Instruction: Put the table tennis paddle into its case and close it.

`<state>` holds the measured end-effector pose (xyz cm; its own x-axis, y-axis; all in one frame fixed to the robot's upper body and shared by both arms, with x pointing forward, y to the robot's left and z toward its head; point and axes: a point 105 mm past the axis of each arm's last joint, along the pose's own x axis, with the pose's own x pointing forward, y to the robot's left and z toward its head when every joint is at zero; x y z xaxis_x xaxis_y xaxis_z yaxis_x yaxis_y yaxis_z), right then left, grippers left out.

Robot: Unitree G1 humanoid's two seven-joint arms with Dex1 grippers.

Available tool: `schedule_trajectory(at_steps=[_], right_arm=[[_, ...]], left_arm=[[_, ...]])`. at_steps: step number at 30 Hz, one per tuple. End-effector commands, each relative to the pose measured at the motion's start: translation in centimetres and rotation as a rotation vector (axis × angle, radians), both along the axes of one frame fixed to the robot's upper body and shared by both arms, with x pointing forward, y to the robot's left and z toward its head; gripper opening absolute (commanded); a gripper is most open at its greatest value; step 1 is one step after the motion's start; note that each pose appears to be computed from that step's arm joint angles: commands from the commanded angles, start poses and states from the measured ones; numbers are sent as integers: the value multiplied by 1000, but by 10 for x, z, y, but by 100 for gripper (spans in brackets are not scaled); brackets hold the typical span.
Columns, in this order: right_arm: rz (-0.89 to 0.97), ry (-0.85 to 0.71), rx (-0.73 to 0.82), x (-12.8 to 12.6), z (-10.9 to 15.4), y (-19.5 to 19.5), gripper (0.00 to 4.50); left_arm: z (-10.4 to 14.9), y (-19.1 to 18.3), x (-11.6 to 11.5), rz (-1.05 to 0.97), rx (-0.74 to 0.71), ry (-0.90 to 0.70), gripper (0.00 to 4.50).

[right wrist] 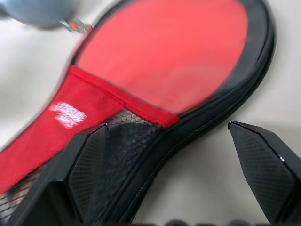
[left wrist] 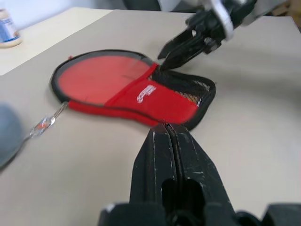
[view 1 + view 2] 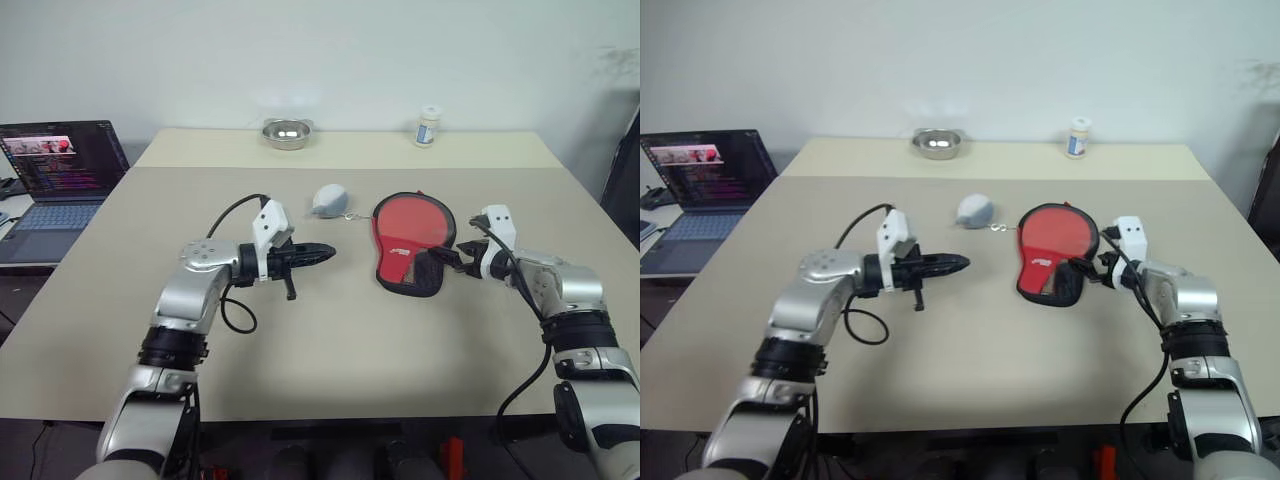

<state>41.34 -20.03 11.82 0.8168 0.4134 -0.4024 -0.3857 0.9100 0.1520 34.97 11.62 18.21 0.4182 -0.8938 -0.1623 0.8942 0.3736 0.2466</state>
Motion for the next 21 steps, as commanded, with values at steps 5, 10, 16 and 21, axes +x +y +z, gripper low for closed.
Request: schedule_trajectory(at_steps=[5, 10, 16, 21], right_arm=[[64, -1, -12, 4, -6, 14, 450], [109, 15, -13, 6, -16, 34, 323], [199, -27, 24, 8, -1, 69, 121], [302, -34, 114, 1, 12, 105, 2]], left_arm=[[14, 11, -8, 57, -12, -42, 6], [12, 15, -9, 74, -3, -36, 0], [6, 23, -12, 96, 35, -36, 0], [-2, 27, -31, 43, 60, 3, 0]])
